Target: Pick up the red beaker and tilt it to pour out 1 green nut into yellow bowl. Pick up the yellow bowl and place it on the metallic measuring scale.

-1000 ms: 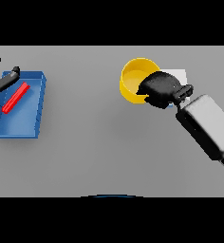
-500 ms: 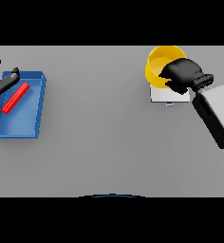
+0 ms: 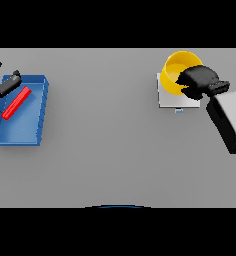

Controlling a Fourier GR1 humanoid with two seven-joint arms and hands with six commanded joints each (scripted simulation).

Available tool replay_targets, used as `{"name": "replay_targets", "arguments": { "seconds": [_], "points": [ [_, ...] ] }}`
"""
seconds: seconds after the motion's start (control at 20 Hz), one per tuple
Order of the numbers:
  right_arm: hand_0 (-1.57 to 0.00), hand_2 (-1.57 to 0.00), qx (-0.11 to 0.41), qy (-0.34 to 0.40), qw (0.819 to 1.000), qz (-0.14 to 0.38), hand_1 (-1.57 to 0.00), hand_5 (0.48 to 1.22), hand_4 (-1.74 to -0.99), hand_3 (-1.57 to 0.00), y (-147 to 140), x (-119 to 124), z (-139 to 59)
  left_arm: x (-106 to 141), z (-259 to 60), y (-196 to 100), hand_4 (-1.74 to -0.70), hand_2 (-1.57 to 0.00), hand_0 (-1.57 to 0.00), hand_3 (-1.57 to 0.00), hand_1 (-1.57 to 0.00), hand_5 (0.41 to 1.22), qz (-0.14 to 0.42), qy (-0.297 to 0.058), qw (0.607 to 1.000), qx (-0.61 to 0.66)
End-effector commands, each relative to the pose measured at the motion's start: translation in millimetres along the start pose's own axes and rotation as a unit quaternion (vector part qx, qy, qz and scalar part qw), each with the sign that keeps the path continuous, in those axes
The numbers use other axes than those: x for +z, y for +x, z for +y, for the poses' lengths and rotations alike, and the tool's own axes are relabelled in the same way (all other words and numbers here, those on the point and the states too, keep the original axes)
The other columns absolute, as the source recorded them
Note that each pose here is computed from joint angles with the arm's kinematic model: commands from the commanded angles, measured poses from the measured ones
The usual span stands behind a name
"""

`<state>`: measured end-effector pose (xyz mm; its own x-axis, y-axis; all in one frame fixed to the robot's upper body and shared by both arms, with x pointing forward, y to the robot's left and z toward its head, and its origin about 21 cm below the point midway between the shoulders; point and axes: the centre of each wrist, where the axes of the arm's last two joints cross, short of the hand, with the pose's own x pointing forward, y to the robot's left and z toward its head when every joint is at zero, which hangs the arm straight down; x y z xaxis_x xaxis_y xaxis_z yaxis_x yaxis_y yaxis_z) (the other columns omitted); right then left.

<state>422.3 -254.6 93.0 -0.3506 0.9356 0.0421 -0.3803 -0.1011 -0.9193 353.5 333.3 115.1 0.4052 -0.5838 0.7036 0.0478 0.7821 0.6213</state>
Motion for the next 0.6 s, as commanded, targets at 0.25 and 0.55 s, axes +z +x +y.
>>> {"name": "replay_targets", "arguments": {
  "seconds": [0.25,0.55],
  "points": [
    [-1.57,-1.37,-0.006,0.016,1.0,0.007,-1.57,1.221,-1.741,-1.45,-4,-1,11.6,0,3,-4,-0.84,0.0,0.0,0.0,0.0,0.783,0.0,-0.003,1.0,-0.001],
    [-1.15,-0.85,-0.034,0.022,0.999,0.026,-0.96,1.014,-1.559,-0.69,-1,-2,7.7,3,3,-2,-0.83,0.0,0.0,0.0,0.0,0.771,0.004,-0.005,1.0,0.001]
  ]
}}
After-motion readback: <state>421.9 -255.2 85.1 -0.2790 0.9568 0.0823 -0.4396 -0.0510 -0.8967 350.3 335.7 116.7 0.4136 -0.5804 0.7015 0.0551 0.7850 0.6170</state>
